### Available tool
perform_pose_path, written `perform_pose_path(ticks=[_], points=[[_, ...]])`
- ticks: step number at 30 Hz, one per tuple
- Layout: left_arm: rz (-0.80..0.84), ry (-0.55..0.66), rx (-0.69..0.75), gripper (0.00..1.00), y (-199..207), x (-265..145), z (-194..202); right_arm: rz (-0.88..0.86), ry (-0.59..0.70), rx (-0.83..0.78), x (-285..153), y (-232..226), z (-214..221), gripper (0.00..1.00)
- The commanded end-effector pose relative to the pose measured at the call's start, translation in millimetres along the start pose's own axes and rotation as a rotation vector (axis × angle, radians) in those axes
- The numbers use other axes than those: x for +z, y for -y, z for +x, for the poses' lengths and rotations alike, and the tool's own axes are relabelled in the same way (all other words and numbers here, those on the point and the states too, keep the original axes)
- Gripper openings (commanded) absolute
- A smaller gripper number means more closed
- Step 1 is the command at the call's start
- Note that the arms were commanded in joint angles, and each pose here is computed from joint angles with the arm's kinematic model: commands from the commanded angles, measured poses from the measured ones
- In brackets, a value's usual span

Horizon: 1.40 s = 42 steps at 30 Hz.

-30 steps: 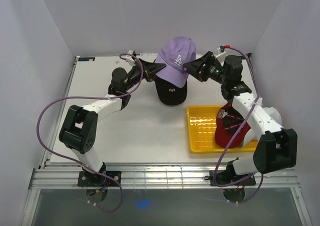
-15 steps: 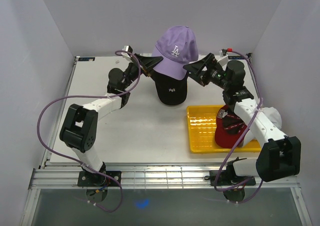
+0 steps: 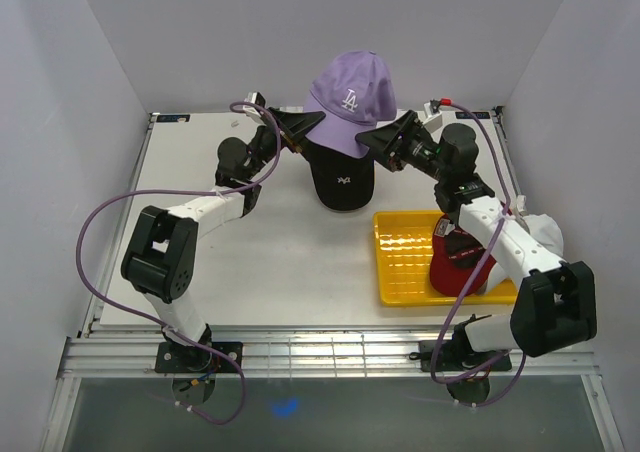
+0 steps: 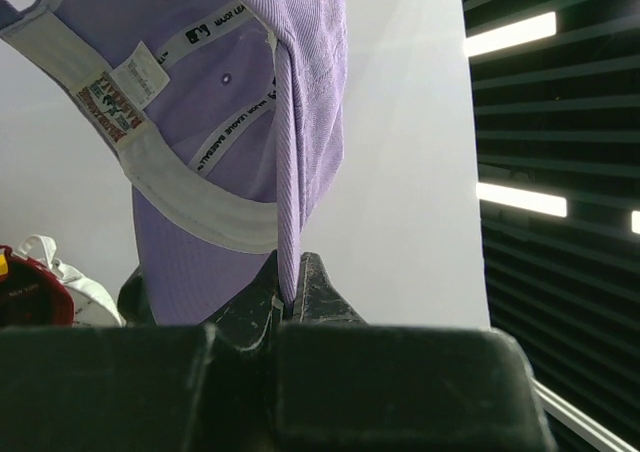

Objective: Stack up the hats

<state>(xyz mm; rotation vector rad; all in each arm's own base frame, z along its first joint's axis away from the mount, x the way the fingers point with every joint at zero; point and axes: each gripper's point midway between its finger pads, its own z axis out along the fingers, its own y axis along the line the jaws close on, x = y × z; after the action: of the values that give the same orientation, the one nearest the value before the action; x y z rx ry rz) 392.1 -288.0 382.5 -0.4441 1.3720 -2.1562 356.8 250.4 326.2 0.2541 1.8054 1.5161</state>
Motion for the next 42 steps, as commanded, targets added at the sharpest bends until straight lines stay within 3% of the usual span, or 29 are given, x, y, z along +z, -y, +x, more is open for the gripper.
perform_pose_path(ticks=[1, 12, 21, 42], points=[[0.066, -0.004, 0.023, 0.0, 20, -2, 2, -0.079, 0.029, -0.038, 5, -28, -14, 0.62], [0.006, -0.02, 0.037, 0.0, 1, -21, 14, -0.036, 0.007, -0.043, 14, -24, -32, 0.29], [-0.12, -0.07, 0.085, 0.0, -29, -34, 32, 0.025, -0.035, -0.052, 20, -2, -40, 0.24], [-0.325, -0.209, 0.072, 0.0, -115, -63, 78, 0.144, -0.069, -0.133, 11, 39, -42, 0.23]])
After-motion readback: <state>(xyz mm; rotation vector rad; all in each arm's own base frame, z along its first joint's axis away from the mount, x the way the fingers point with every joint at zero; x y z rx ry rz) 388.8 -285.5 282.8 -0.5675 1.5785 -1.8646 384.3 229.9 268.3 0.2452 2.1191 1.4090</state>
